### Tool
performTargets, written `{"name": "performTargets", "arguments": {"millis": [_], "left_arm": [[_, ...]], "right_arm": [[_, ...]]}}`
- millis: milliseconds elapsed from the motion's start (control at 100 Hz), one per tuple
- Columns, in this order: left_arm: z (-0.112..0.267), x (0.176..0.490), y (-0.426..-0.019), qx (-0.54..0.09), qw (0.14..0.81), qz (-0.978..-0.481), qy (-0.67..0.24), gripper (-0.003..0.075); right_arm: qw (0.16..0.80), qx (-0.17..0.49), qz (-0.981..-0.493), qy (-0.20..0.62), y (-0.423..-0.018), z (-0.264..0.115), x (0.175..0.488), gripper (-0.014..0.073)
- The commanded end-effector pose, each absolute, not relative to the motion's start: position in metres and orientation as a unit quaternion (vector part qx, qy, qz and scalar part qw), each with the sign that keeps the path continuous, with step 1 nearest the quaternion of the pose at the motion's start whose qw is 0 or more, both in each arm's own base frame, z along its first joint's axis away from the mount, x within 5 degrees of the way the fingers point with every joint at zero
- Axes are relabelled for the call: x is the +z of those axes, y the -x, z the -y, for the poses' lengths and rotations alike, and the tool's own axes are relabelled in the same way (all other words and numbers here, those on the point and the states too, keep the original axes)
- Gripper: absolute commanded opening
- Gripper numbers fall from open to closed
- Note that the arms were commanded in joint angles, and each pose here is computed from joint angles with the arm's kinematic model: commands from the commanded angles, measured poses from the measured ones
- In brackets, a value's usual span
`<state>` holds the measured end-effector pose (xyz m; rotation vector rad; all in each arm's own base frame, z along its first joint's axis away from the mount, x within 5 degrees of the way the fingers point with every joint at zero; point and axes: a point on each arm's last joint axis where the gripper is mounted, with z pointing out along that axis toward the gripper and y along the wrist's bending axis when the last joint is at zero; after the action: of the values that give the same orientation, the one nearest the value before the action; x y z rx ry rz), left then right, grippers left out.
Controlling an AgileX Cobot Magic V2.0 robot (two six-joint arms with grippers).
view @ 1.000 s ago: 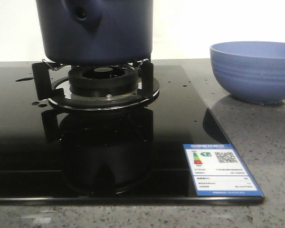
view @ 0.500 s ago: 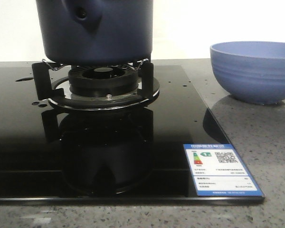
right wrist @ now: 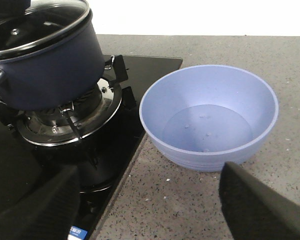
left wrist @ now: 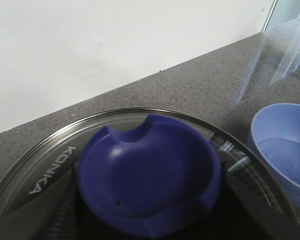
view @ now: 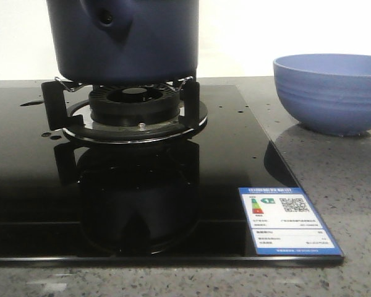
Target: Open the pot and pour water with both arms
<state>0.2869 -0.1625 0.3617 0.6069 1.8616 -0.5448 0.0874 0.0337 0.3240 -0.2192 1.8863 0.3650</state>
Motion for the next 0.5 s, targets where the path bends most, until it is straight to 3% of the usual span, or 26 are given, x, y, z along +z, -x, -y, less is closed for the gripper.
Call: {"name": "performTargets", "arguments": {"millis": [0, 240, 490], "left_arm": [[0.16, 0.394, -0.282, -0.247, 0.564, -0.752, -0.233, 0.0349], [0.158, 0.425, -0.277, -0.259, 0.588, -0.727, -0.245, 0.0349], [0.126, 0.453, -0.262, -0.222, 0.63, -0.706, -0.234, 0.0349]], "right_arm": [[0.598, 0.156, -0.781, 0.087, -0.089, -0.033, 0.339, 0.0523], [0.585, 0.154, -0.791, 0.092, -0.091, -0.034, 0.336, 0.0523], [0.539, 0.124, -0.825, 0.113, -0.11, -0.035, 0.347, 0.0523]]}}
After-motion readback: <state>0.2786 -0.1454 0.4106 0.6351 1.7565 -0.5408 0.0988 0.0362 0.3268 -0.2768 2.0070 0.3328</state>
